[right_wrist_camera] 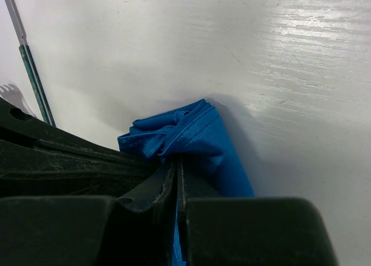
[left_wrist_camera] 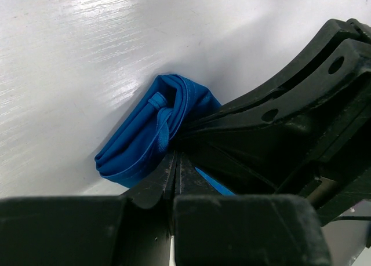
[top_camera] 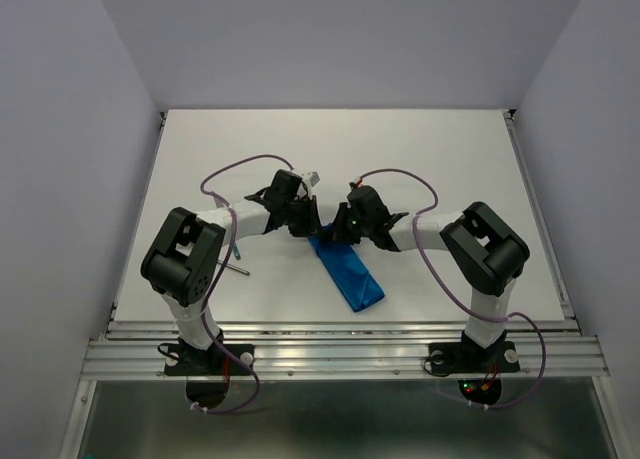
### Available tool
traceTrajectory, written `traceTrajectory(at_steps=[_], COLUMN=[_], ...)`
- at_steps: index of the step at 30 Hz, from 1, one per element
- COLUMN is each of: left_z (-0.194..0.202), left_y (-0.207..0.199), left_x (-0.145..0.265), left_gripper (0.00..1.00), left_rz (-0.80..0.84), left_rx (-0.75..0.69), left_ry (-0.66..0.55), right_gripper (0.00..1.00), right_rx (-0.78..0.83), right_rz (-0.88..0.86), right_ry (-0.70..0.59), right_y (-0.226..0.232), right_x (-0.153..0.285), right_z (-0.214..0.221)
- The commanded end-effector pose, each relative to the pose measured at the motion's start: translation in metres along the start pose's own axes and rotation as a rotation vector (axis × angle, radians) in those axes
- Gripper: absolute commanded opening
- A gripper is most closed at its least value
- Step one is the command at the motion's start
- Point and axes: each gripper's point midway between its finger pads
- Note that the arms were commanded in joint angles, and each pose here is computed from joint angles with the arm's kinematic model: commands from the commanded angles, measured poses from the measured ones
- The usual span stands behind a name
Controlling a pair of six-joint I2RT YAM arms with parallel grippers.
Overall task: Fold the napkin into a case and place the utensils inside
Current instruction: Grasp the top corner of the smaller rectangle folded napkin from the folded napkin.
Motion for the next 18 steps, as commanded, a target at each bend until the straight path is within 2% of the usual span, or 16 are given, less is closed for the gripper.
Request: traceTrajectory(at_steps=[1,9,12,18], left_z=[-0.002,-0.008,-0.031,-0.045], left_y=[0.000,-0.005,-0.022,-0.017], left_x=[-0.002,-0.006,0.020,0.049], left_gripper=[0.03,0.03,0.03,0.03], left_rz=[0.019,0.052,0.072,0.009], left_rx=[-0.020,-0.009,-0.039,-0.045], left_ry=[-0.009,-0.041,-0.142,-0.203], right_gripper=[0.07,0.07,0.07,0.07], right_rx=[-0.014,-0.024,-0.022,-0.019], right_rz=[-0.005,0.003,0.004,0.000], right_ry=[-0.040,-0.034,-0.037,-0.036], right_y=[0.005,-0.001,-0.002,-0.001], right_x=[-0.007,-0.007,-0.005,-0.003], right_z=[-0.010,-0.006,-0.006,-0.006])
Point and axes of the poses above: each gripper's point midway between its finger pads, its own x axis back along the fingers, its own y axis along the line the jaws close on, z = x × y, and after that the axes turned 12 degrees about -x, right-handed
